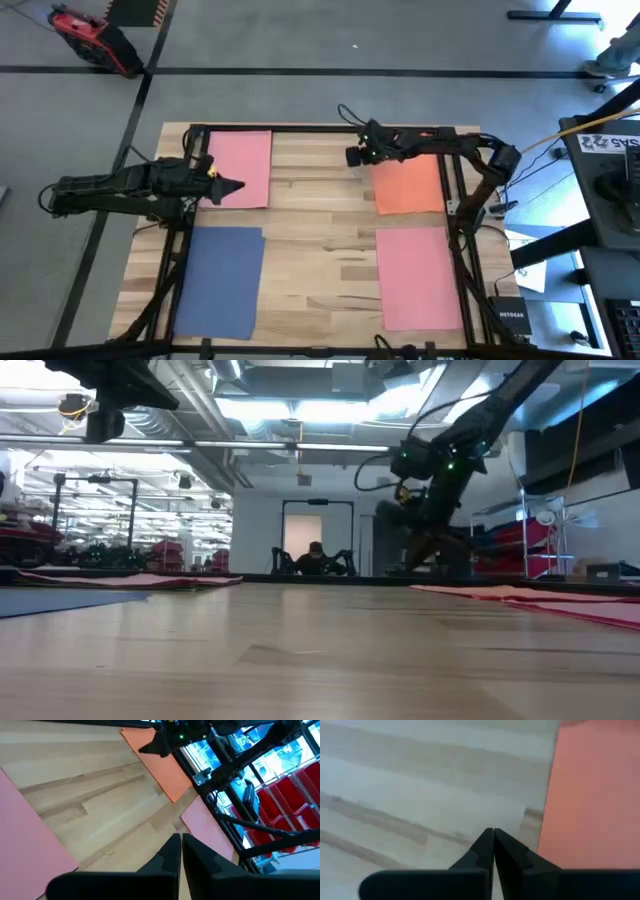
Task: Organize paper
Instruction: Stack the orange colored paper on top of the orange colored papers, then stack the pink colored paper on top of the pink colored papers
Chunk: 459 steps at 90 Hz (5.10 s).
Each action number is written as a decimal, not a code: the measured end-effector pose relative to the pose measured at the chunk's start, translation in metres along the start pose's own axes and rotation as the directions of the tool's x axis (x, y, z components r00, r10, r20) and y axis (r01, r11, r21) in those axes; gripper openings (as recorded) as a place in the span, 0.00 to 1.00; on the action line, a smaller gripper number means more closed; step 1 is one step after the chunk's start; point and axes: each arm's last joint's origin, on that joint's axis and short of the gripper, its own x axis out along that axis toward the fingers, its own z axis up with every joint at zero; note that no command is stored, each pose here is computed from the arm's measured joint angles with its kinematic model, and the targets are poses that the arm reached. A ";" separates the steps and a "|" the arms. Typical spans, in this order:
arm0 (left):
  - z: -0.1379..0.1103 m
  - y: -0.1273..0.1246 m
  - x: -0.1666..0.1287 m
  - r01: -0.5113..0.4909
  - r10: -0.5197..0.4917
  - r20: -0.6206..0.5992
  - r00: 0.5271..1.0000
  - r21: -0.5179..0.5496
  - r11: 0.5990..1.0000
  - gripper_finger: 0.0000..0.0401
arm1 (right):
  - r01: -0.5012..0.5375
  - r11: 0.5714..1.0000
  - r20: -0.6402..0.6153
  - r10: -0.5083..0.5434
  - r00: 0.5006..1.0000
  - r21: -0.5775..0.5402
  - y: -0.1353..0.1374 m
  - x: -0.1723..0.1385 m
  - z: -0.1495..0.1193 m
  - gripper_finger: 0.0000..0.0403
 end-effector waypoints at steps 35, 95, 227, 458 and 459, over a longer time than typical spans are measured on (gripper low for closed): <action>0.000 0.000 0.000 -0.009 0.009 0.012 1.000 -0.003 1.000 0.00 | 0.033 0.998 -0.070 -0.036 0.997 -0.046 -0.008 0.028 0.037 0.00; 0.001 0.000 0.000 -0.016 0.016 0.021 1.000 -0.012 1.000 0.00 | 0.143 0.990 -0.105 -0.143 0.984 -0.013 -0.026 0.039 0.054 0.00; -0.004 -0.010 -0.002 0.119 -0.114 -0.049 0.992 0.125 0.985 0.00 | -0.252 0.787 -0.155 0.199 0.968 -0.563 0.098 -0.045 0.085 0.00; 0.009 -0.006 -0.057 0.332 -0.356 0.115 0.927 0.183 0.925 0.00 | -0.285 0.239 -0.146 0.472 0.869 -0.928 0.284 0.084 -0.099 0.06; 0.009 -0.006 -0.057 0.332 -0.356 0.115 0.927 0.183 0.925 0.00 | -0.289 0.239 -0.147 0.475 0.867 -0.927 0.284 0.083 -0.099 0.06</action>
